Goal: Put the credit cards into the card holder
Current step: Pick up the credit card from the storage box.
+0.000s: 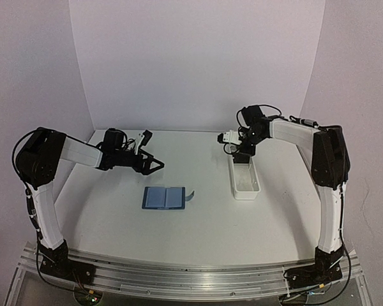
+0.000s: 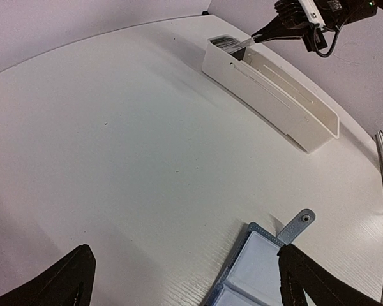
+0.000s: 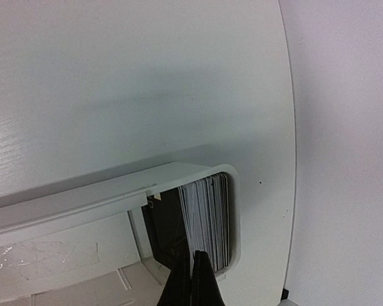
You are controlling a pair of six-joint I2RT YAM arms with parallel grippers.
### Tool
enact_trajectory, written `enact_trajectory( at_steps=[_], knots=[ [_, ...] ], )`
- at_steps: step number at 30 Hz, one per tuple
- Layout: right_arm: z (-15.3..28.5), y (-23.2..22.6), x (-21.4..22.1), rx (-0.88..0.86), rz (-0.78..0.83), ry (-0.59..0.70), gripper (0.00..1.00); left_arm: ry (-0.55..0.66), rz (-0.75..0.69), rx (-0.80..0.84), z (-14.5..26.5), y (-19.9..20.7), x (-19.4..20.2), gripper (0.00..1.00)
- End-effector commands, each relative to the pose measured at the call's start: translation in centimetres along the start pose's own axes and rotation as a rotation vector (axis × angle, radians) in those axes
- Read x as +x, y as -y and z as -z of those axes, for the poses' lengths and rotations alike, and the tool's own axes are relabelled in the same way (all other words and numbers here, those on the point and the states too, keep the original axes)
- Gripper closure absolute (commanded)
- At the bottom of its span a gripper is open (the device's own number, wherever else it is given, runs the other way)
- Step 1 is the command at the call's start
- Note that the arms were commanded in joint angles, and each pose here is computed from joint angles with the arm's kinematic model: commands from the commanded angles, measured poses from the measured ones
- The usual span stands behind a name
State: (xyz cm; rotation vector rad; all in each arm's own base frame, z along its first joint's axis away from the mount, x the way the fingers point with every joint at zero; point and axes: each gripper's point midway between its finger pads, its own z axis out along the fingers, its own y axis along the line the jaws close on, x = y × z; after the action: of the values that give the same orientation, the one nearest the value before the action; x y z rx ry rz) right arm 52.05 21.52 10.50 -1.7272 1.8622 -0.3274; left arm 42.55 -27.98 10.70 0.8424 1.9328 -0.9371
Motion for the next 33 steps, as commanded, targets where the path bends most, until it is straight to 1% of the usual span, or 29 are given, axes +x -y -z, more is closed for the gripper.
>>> enact_trajectory(
  at_steps=[1, 4, 6, 8, 11, 12, 14, 15, 17, 19, 21, 23, 24, 26, 28, 30, 33],
  knots=[
    [5.2, 3.1, -2.2, 0.073, -0.069, 0.076, 1.0, 0.066, -0.076, 0.02, 1.4, 1.2, -3.5, 0.0],
    [6.2, 4.0, -2.4, 0.102, -0.087, 0.078, 1.0, 0.074, -0.09, 0.02, 1.7, 1.4, -3.9, 0.01],
    [7.3, 4.8, -3.1, 0.118, -0.111, 0.109, 1.0, 0.078, -0.102, 0.021, 1.9, 1.6, -4.1, 0.0],
    [8.5, 5.6, -4.1, 0.126, -0.162, 0.158, 1.0, 0.082, -0.112, 0.021, 2.2, 1.9, -4.4, 0.01],
    [11.1, 7.2, -6.6, 0.122, -0.317, 0.287, 1.0, 0.092, -0.12, 0.006, 2.8, 2.1, -5.0, 0.01],
    [11.9, 7.7, -7.6, 0.103, -0.414, 0.344, 1.0, 0.097, -0.118, -0.007, 3.1, 2.1, -5.3, 0.01],
    [13.8, 8.9, -10.5, 0.034, -0.611, 0.508, 1.0, 0.099, -0.111, -0.029, 3.6, 2.1, -5.7, 0.0],
    [14.5, 9.6, -11.8, -0.017, -0.789, 0.59, 1.0, 0.101, -0.106, -0.041, 3.9, 2.1, -5.9, 0.01],
    [15.2, 9.8, -14.5, -0.118, -1.025, 0.724, 1.0, 0.097, -0.065, -0.08, 4.7, 1.6, -6.2, 0.01],
    [15.2, 8.2, -17.9, -0.207, -1.187, 0.823, 1.0, 0.063, 0.024, -0.145, 5.3, 0.7, -5.7, 0.03],
    [15.0, 5.8, -20.9, -0.281, -1.281, 0.89, 1.0, 0.017, 0.153, -0.189, 6.1, 0.2, -4.5, 0.05],
    [14.1, 3.0, -22.7, -0.398, -1.432, 0.894, 1.0, -0.022, 0.287, -0.232, 7.0, 0.2, -2.9, 0.06],
    [13.9, 2.0, -23.4, -0.456, -1.502, 0.908, 1.0, -0.057, 0.371, -0.255, 7.4, 0.1, -1.5, 0.06],
    [12.3, -1.5, -23.9, -0.534, -1.601, 0.879, 1.0, -0.091, 0.518, -0.26, 8.3, 0.4, 0.6, 0.06],
    [11.1, -4.4, -24.5, -0.59, -1.67, 0.844, 1.0, -0.129, 0.634, -0.248, 8.5, 1.1, 2.7, 0.06],
    [10.4, -7.0, -25.2, -0.657, -1.72, 0.814, 1.0, -0.178, 0.742, -0.248, 8.5, 1.6, 5.2, 0.05],
    [8.7, -10.3, -24.8, -0.678, -1.764, 0.744, 1.0, -0.218, 0.881, -0.235, 8.2, 2.3, 8.2, 0.04]
  ],
)
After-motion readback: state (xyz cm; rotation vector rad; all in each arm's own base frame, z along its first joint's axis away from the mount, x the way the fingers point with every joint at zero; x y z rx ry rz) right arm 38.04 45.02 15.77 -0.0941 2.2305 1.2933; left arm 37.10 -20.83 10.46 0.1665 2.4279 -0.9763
